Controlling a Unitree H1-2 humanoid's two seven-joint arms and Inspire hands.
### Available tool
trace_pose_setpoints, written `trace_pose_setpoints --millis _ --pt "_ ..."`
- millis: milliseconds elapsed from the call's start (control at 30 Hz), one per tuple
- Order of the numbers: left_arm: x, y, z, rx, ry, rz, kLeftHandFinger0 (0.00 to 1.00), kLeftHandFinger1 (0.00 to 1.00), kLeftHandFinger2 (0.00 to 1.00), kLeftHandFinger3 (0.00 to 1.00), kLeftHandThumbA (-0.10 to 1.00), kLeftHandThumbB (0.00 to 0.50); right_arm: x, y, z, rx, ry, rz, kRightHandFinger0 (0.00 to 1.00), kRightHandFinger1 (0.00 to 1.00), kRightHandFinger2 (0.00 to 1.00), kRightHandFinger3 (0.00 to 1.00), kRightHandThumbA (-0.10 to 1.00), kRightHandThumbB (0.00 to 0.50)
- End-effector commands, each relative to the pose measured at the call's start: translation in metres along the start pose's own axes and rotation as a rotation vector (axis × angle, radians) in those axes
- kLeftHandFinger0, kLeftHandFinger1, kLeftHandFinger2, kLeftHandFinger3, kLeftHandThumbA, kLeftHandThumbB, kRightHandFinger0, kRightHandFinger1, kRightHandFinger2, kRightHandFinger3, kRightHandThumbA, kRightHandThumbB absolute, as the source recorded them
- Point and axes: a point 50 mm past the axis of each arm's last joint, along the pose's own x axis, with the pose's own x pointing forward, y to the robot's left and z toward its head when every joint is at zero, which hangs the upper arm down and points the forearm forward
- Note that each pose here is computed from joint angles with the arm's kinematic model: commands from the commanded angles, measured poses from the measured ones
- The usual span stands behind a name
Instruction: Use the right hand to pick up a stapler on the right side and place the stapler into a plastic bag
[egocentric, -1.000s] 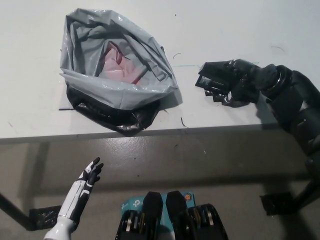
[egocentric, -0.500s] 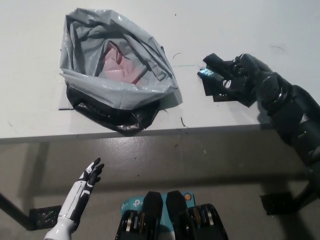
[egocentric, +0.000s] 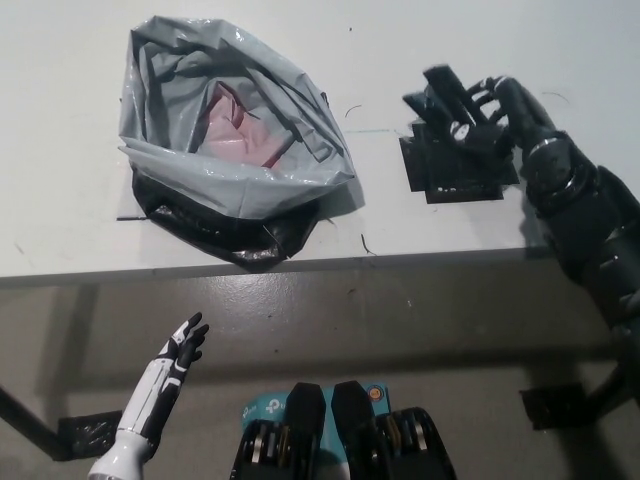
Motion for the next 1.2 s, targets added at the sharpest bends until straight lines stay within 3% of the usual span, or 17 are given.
trace_pose_setpoints --millis 0,67,133,200,267,500,533,567,600,633,733,833,900,933,967,1000,1167 --pt "0.006 0.005 0.010 0.007 -0.063 -0.001 1.00 1.00 1.00 1.00 1.00 0.500 0.015 -0.051 0.118 0.064 -0.292 -0.117 0.00 0.33 0.59 0.50 0.10 0.163" --pt "0.005 0.005 0.009 0.011 -0.063 -0.002 1.00 1.00 1.00 1.00 1.00 0.500 0.014 -0.052 0.131 0.061 -0.317 -0.123 0.06 0.42 0.68 0.48 0.07 0.176" --pt "0.005 0.005 0.009 0.015 -0.064 -0.003 1.00 1.00 1.00 1.00 1.00 0.500 0.012 -0.054 0.160 0.031 -0.377 -0.118 0.01 0.33 0.60 0.46 0.05 0.172" --pt "0.005 0.005 0.008 0.011 -0.061 -0.005 1.00 1.00 1.00 1.00 1.00 0.500 0.009 -0.053 0.181 -0.005 -0.426 -0.121 0.00 0.31 0.60 0.48 0.01 0.184" --pt "0.005 0.005 0.009 0.009 -0.062 -0.006 1.00 1.00 1.00 1.00 1.00 0.500 0.004 -0.048 0.212 -0.094 -0.480 -0.112 0.00 0.31 0.60 0.54 0.07 0.163" --pt "0.006 0.005 0.012 0.025 -0.062 -0.007 1.00 1.00 1.00 1.00 1.00 0.500 -0.006 -0.021 0.253 -0.180 -0.575 -0.080 0.00 0.20 0.49 0.47 0.13 0.153" --pt "0.006 0.005 0.012 0.025 -0.066 -0.006 1.00 1.00 1.00 1.00 1.00 0.500 -0.007 -0.013 0.258 -0.204 -0.595 -0.070 0.06 0.27 0.55 0.51 0.15 0.214" --pt "0.006 0.005 0.012 0.031 -0.071 -0.007 1.00 1.00 1.00 1.00 1.00 0.500 -0.009 -0.005 0.261 -0.228 -0.630 -0.062 0.01 0.19 0.48 0.46 0.12 0.171" --pt "0.006 0.005 0.012 0.032 -0.074 -0.007 1.00 1.00 1.00 1.00 1.00 0.500 -0.010 0.002 0.264 -0.247 -0.642 -0.056 0.03 0.23 0.46 0.52 0.13 0.171" --pt "0.006 0.004 0.013 0.026 -0.078 -0.007 1.00 1.00 1.00 1.00 1.00 0.500 -0.012 0.009 0.269 -0.264 -0.631 -0.043 0.01 0.19 0.40 0.49 0.15 0.170" --pt "0.006 0.003 0.013 0.026 -0.090 -0.011 1.00 1.00 1.00 1.00 1.00 0.500 -0.015 0.029 0.275 -0.272 -0.643 -0.004 0.00 0.00 0.22 0.22 0.06 0.176" --pt "0.005 0.002 0.012 0.031 -0.093 -0.013 1.00 1.00 1.00 1.00 1.00 0.500 -0.017 0.051 0.275 -0.326 -0.634 0.032 0.00 0.02 0.30 0.28 0.03 0.138" --pt "0.004 0.001 0.013 0.033 -0.092 -0.011 1.00 1.00 1.00 1.00 1.00 0.500 -0.019 0.062 0.274 -0.349 -0.628 0.045 0.00 0.03 0.34 0.33 -0.09 0.142" --pt "0.004 0.001 0.014 0.033 -0.093 -0.012 1.00 1.00 1.00 1.00 1.00 0.500 -0.020 0.069 0.273 -0.346 -0.622 0.052 0.00 0.07 0.41 0.42 -0.10 0.145" --pt "0.004 0.001 0.014 0.034 -0.094 -0.013 1.00 1.00 1.00 1.00 1.00 0.500 -0.020 0.071 0.273 -0.346 -0.620 0.054 0.00 0.07 0.41 0.42 -0.10 0.145" --pt "0.004 0.001 0.015 0.040 -0.096 -0.010 1.00 1.00 1.00 1.00 1.00 0.500 -0.022 0.080 0.271 -0.338 -0.612 0.067 0.00 0.11 0.49 0.54 -0.10 0.155" --pt "0.004 0.001 0.015 0.057 -0.106 -0.018 1.00 1.00 1.00 1.00 1.00 0.500 -0.026 0.104 0.263 -0.366 -0.588 0.081 0.00 0.16 0.56 0.64 -0.10 0.163"
